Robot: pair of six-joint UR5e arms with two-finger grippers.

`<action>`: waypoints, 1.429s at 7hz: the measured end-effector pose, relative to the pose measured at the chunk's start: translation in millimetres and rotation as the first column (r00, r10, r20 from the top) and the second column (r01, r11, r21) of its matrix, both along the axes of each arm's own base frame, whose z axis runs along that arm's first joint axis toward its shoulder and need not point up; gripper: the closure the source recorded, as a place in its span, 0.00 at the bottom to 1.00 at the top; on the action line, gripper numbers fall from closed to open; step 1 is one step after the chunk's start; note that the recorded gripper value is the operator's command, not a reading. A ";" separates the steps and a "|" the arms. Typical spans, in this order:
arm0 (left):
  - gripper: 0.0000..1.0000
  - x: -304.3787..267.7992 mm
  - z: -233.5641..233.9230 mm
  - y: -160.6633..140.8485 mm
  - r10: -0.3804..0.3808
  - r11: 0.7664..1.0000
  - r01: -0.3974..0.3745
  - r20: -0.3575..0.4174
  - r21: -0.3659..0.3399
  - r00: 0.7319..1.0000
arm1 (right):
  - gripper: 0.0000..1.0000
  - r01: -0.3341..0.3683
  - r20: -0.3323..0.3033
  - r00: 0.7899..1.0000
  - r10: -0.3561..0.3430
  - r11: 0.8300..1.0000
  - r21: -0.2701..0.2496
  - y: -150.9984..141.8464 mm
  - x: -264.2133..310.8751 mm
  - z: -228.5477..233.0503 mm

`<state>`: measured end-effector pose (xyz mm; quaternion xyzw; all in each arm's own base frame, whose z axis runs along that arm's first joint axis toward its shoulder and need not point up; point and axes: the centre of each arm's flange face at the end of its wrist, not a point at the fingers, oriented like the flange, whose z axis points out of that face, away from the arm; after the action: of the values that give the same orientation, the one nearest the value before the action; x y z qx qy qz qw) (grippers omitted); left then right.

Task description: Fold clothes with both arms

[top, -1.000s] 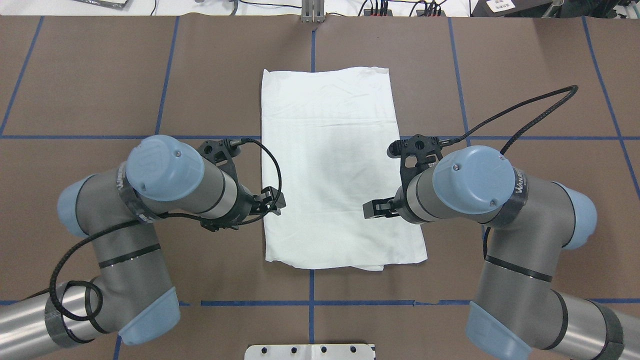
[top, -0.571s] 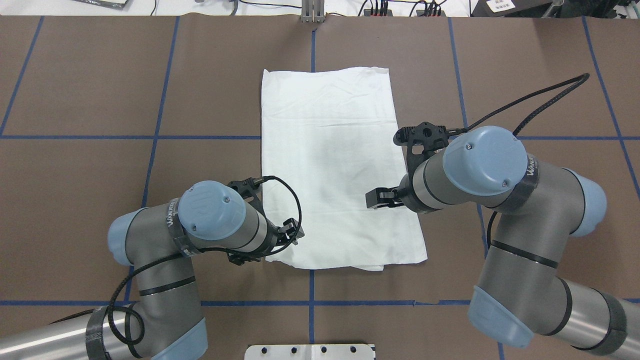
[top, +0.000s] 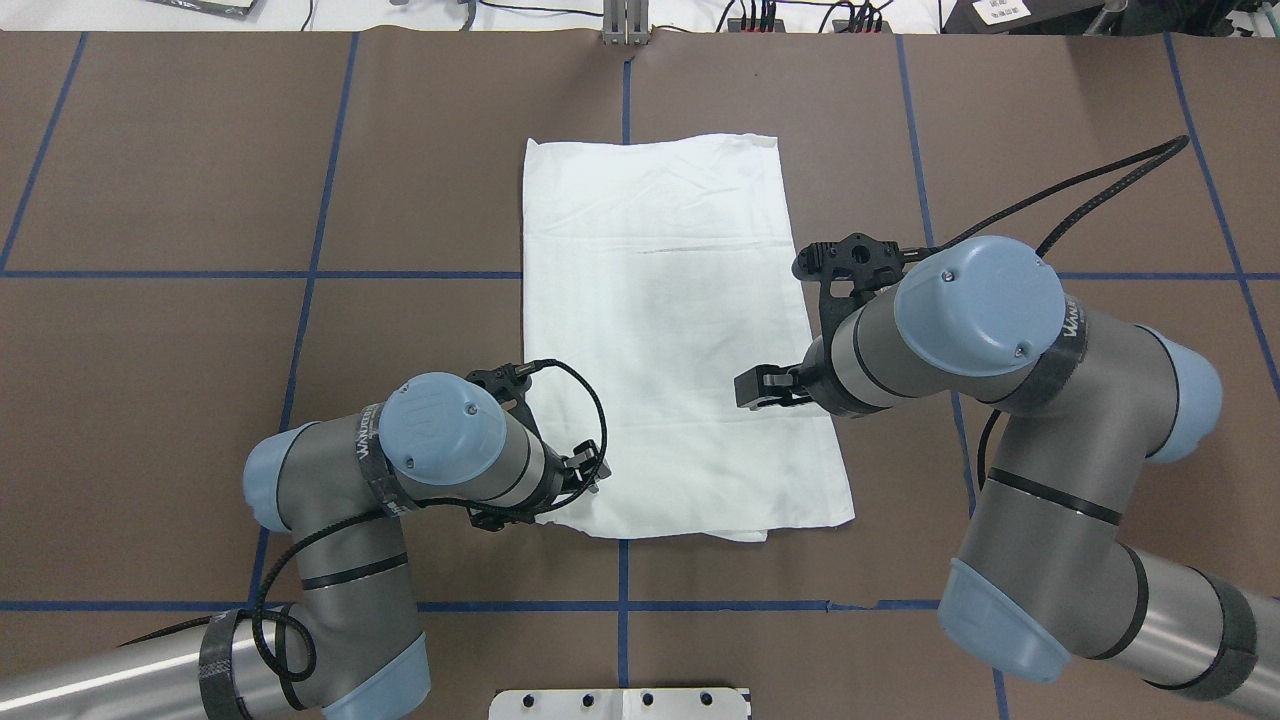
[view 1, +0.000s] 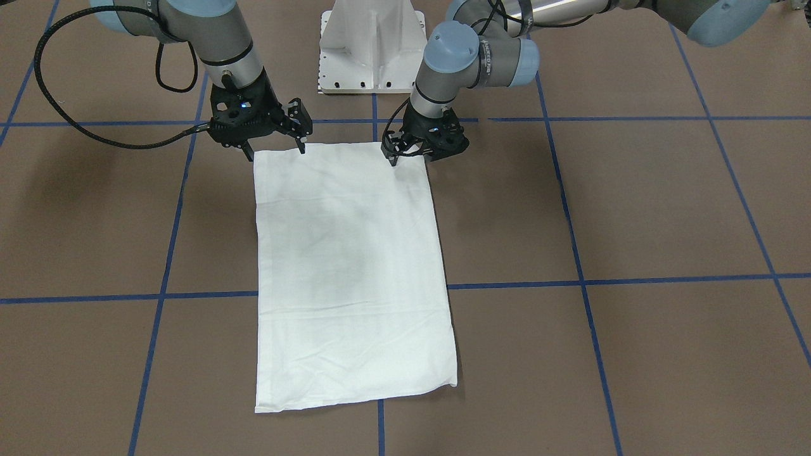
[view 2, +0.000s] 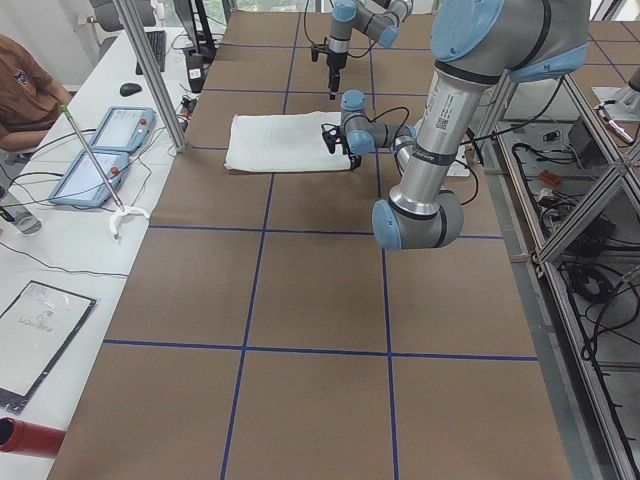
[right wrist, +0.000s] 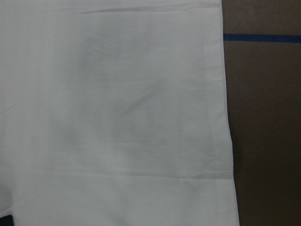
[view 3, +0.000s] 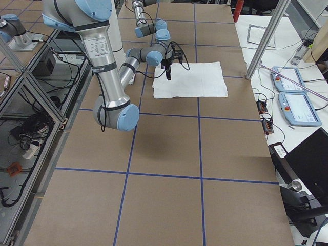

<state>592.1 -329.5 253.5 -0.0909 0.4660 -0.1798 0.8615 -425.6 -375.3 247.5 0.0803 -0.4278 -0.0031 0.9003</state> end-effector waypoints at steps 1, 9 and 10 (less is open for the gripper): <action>0.17 -1.2 0.9 0.4 0.001 1.000 -0.001 0.002 0.000 1.000 | 0.00 -0.001 0.001 1.000 0.001 1.000 -0.002 -1.3 1.3 -0.1; 0.93 -4.7 -8.6 3.1 0.005 1.000 -0.004 -0.016 0.007 1.000 | 0.00 -0.009 0.007 1.000 0.009 1.000 -0.016 -10.6 11.1 0.6; 1.00 -8.4 -13.5 4.5 0.005 1.000 -0.005 -0.027 0.010 1.000 | 0.00 -0.010 0.006 1.000 0.010 1.000 -0.016 -11.0 11.3 0.8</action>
<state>583.7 -325.1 240.0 -0.0900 0.4783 -0.1741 0.8561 -414.3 -386.3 248.3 0.0752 -0.4303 0.0051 0.8995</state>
